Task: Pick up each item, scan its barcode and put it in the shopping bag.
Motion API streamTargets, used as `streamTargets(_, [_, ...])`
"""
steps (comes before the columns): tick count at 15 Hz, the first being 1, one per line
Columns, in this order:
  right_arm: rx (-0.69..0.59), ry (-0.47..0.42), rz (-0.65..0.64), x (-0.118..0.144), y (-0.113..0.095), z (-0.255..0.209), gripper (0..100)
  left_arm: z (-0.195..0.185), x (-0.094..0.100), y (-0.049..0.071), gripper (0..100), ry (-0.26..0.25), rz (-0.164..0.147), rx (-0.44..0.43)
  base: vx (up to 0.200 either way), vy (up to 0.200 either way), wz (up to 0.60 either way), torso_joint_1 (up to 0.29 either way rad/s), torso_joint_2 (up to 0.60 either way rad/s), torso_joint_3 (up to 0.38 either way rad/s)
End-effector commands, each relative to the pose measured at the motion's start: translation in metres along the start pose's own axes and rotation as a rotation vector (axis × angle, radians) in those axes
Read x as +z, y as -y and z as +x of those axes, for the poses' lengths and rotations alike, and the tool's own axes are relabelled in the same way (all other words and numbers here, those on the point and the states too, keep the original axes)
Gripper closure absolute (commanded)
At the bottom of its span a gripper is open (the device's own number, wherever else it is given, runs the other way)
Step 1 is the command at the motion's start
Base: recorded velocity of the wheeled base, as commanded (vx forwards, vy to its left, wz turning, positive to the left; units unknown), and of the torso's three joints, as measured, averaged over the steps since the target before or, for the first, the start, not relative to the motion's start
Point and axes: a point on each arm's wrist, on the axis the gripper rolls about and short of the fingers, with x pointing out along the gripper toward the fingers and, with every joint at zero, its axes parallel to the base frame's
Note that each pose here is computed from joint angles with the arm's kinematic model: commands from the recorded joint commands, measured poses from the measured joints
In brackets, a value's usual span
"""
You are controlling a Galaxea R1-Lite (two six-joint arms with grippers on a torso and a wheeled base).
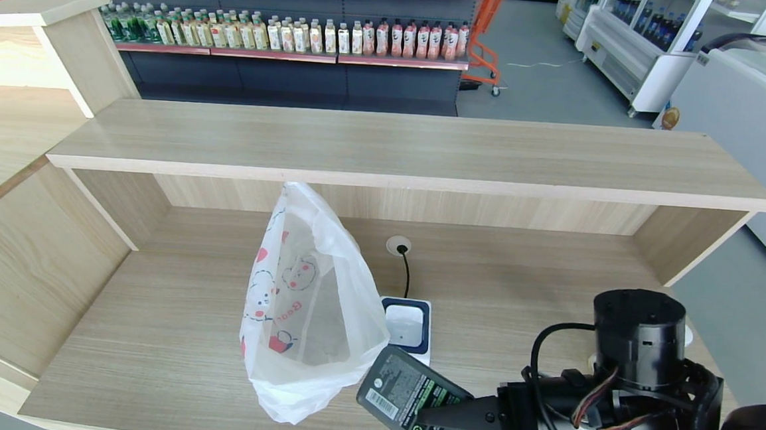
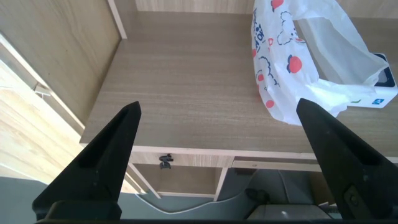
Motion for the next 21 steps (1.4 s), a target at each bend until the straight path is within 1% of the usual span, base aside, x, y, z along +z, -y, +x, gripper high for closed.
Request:
streamTargets(1, [-0.01, -0.011, 0.001, -0.001, 0.005, -0.003, 100, 0.0, 0.0, 0.0, 0, 0.0, -0.001, 0.001, 0.0, 0.0, 0.0, 0.0, 0.0, 0.0])
streamTargets(2, [-0.013, -0.011, 0.09, -0.001, 0.007, -0.004, 100, 0.0, 0.0, 0.0, 0, 0.0, -0.001, 0.001, 0.0, 0.0, 0.0, 0.0, 0.0, 0.0])
streamTargets(3, [-0.03, 0.006, 0.274, 0.001, 0.01, 0.0, 100, 0.0, 0.0, 0.0, 0, 0.0, -0.001, 0.001, 0.0, 0.0, 0.0, 0.0, 0.0, 0.0])
streamTargets(4, [-0.059, 0.015, 0.355, 0.0, 0.019, 0.004, 100, 0.0, 0.0, 0.0, 0, 0.0, -0.001, 0.001, 0.0, 0.0, 0.0, 0.0, 0.0, 0.0])
streamTargets(5, [-0.153, -0.042, 0.437, -0.014, 0.045, 0.001, 100, 0.0, 0.0, 0.0, 0, 0.0, -0.001, 0.001, 0.0, 0.0, 0.0, 0.0, 0.0, 0.0])
streamTargets(6, [-0.226, -0.196, 0.502, -0.031, 0.066, -0.025, 100, 0.0, 0.0, 0.0, 0, 0.0, -0.001, 0.001, 0.0, 0.0, 0.0, 0.0, 0.0, 0.0])
streamTargets(7, [-0.193, -0.222, 0.677, -0.022, 0.062, -0.043, 100, 0.0, 0.0, 0.0, 0, 0.0, -0.001, 0.001, 0.0, 0.0, 0.0, 0.0, 0.0, 0.0])
streamTargets(8, [-0.177, -0.216, 0.785, -0.015, 0.061, -0.05, 100, 0.0, 0.0, 0.0, 0, 0.0, -0.001, 0.001, 0.0, 0.0, 0.0, 0.0, 0.0, 0.0])
streamTargets(9, [-0.169, -0.247, 0.975, -0.011, 0.062, -0.072, 100, 0.0, 0.0, 0.0, 0, 0.0, -0.001, 0.001, 0.0, 0.0, 0.0, 0.0, 0.0, 0.0])
streamTargets(10, [-0.201, -0.295, 1.08, -0.022, 0.068, -0.083, 100, 0.0, 0.0, 0.0, 0, 0.0, -0.001, 0.001, 0.0, 0.0, 0.0, 0.0, 0.0, 0.0])
streamTargets(11, [-0.251, -0.351, 1.241, -0.033, 0.074, -0.096, 100, 0.0, 0.0, 0.0, 0, 0.0, -0.001, 0.001, 0.0, 0.0, 0.0, 0.0, 0.0, 0.0])
streamTargets(12, [-0.285, -0.41, 1.357, -0.037, 0.077, -0.105, 100, 0.0, 0.0, 0.0, 0, 0.0, -0.001, 0.001, 0.0, 0.0, 0.0, 0.0, 0.0, 0.0])
streamTargets(13, [-0.337, -0.534, 1.552, -0.038, 0.08, -0.11, 100, 0.0, 0.0, 0.0, 0, 0.0, -0.001, 0.001, 0.0, 0.0, 0.0, 0.0, 0.0, 0.0])
streamTargets(14, [-0.465, -0.655, 1.865, -0.038, 0.076, -0.111, 100, 0.0, 0.0, 0.0, 0, 0.0, -0.001, 0.001, 0.0, 0.0, 0.0, 0.0, 0.0, 0.0])
streamTargets(15, [-0.578, -0.668, 2.129, -0.037, 0.072, -0.11, 100, 0.0, 0.0, 0.0, 0, 0.0, -0.001, 0.001, 0.0, 0.0, 0.0, 0.0, 0.0, 0.0])
streamTargets(16, [-0.64, -0.662, 2.363, -0.035, 0.065, -0.107, 100, 0.0, 0.0, 0.0, 0, 0.0, -0.001, 0.001, 0.0, 0.0, 0.0, 0.0, 0.0, 0.0])
streamTargets(17, [-0.649, -0.68, 2.519, -0.033, 0.059, -0.105, 100, 0.0, 0.0, 0.0, 0, 0.0, -0.001, 0.001, 0.0, 0.0, 0.0, 0.0, 0.0, 0.0])
streamTargets(18, [-0.657, -0.704, 2.729, -0.031, 0.052, -0.102, 100, 0.0, 0.0, 0.0, 0, 0.0, -0.001, 0.001, 0.0, 0.0, 0.0, 0.0, 0.0, 0.0])
streamTargets(19, [-0.676, -0.711, 2.826, -0.034, 0.048, -0.099, 100, 0.0, 0.0, 0.0, 0, 0.0, -0.001, 0.001, 0.0, 0.0, 0.0, 0.0, 0.0, 0.0])
streamTargets(20, [-0.692, -0.708, 2.872, -0.035, 0.046, -0.097, 100, 0.0, 0.0, 0.0, 0, 0.0, -0.001, 0.001, 0.0, 0.0, 0.0, 0.0, 0.0, 0.0])
streamTargets(21, [-0.69, -0.724, 2.926, -0.036, 0.039, -0.094, 100, 0.0, 0.0, 0.0, 0, 0.0, -0.001, 0.001, 0.0, 0.0, 0.0, 0.0, 0.0, 0.0])
